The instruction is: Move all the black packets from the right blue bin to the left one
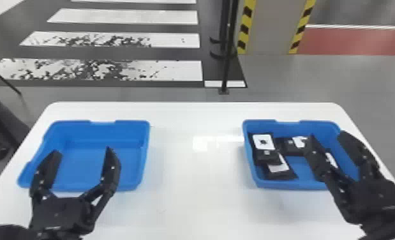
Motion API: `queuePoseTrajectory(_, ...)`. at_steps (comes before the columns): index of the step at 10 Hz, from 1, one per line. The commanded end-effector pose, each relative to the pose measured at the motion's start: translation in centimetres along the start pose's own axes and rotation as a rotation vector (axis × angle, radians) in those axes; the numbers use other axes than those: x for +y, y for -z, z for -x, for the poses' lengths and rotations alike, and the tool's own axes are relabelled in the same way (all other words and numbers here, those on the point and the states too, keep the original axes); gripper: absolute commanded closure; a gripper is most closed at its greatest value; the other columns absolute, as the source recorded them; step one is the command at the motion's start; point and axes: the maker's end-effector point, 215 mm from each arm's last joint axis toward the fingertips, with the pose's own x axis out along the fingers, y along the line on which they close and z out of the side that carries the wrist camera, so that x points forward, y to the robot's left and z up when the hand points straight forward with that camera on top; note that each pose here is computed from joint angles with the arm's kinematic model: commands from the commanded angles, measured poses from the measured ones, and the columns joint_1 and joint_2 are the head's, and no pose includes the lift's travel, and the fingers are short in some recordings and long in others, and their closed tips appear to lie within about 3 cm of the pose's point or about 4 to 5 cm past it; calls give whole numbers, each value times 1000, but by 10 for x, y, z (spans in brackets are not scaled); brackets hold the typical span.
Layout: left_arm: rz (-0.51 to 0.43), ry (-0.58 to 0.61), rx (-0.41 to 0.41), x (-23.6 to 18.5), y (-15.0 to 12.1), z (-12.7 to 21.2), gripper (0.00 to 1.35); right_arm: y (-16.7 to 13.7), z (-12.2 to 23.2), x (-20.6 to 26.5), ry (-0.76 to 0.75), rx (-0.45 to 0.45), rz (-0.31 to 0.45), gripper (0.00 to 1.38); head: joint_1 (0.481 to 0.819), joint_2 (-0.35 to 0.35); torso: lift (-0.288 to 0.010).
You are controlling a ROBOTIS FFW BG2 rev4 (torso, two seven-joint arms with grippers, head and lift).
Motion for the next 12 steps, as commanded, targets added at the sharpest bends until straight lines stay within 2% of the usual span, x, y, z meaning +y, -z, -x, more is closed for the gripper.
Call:
queuePoseTrajectory(1, 1, 0, 3, 0, 1, 0, 96, 0, 0, 0, 0, 1, 0, 516, 695, -26, -140)
queuePoseTrajectory(9, 3, 3, 0, 0, 1, -1, 98, 0, 0, 0, 1, 1, -2, 516, 695, -27, -140)
queuePoseTrajectory(12, 3, 10, 3, -2, 2, 0, 98, 4, -24, -16, 33, 2, 1, 516, 695, -32, -140)
